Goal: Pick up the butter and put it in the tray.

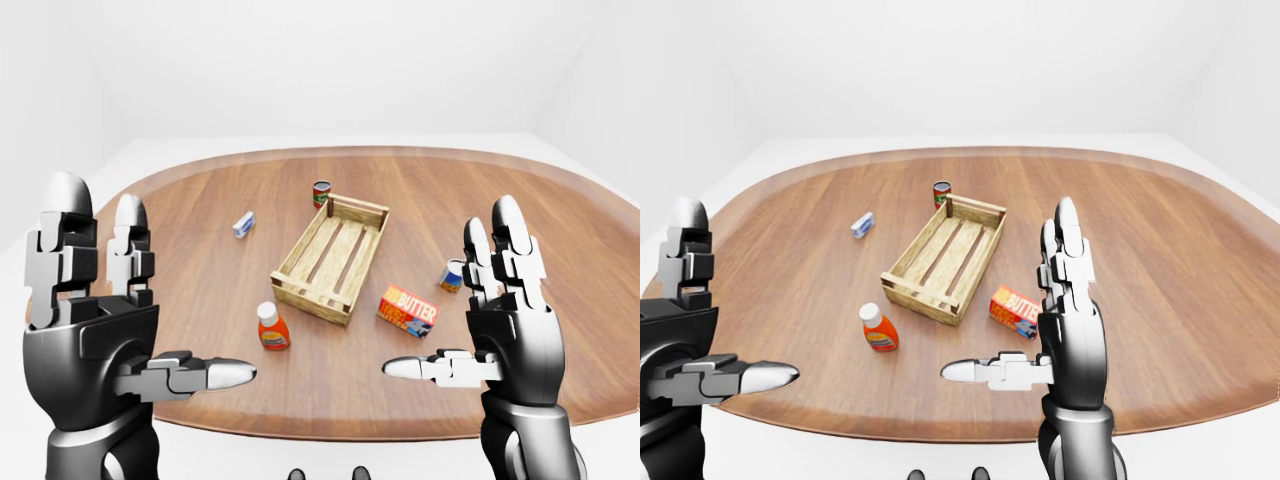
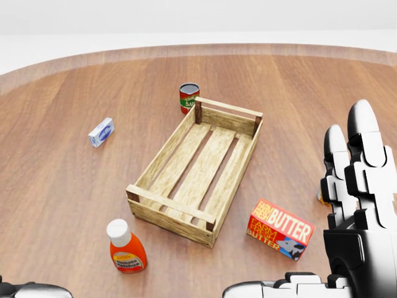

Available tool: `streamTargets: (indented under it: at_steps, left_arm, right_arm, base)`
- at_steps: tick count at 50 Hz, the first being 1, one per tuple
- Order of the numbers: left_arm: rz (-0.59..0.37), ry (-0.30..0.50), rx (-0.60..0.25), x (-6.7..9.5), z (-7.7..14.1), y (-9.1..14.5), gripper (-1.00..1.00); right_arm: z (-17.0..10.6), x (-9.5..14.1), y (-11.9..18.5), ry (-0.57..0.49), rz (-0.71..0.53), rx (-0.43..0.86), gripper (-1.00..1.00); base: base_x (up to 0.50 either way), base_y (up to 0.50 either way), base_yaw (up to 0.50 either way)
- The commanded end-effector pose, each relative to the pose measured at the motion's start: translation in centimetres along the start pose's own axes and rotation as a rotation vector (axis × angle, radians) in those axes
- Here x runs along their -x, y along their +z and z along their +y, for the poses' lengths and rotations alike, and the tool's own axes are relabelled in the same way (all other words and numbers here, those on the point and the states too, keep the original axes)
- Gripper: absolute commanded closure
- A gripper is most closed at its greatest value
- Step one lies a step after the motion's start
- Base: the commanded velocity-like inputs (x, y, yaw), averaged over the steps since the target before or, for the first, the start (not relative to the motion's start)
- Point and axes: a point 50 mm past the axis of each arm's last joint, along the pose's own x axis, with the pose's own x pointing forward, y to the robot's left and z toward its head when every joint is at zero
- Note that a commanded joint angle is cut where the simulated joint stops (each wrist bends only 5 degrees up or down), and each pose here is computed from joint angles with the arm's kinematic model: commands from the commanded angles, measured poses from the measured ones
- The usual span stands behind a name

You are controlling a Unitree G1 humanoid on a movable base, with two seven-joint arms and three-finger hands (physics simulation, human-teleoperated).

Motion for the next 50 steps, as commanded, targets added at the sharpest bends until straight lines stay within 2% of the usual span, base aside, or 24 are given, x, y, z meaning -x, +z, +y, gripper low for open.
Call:
streamTargets:
  at_steps: [1,26,34,39,50]
  left_arm:
    - [-0.010,0.003,0.000,-0.1,0.1,0.2,-1.00]
    - [-0.027,0.010,0.002,-0.2,0.3,0.4,-1.00]
    - [0.000,0.006,0.005,-0.2,0.2,-0.2,-1.00]
    - [-0.001,0.001,0.006,-0.1,0.1,-0.1,-1.00]
    - [-0.012,0.003,0.000,-0.1,0.2,0.2,-1.00]
  right_arm:
    - [0.0,0.0,0.0,0.000,-0.003,0.000,-1.00]
    - [-0.3,-0.2,-0.7,-0.013,0.022,0.000,-1.00]
    - [-0.4,-0.1,-0.9,-0.012,0.033,-0.005,-1.00]
    - [-1.5,0.2,0.2,-0.036,0.002,0.008,-1.00]
    - [-4.4,0.0,3.4,-0.012,-0.133,0.255,-1.00]
  base:
    - [0.50,0.00,0.00]
    - [0.50,-0.01,0.00]
    - [0.02,0.00,0.00]
    - [0.00,0.00,0.00]
    - [0.00,0.00,0.00]
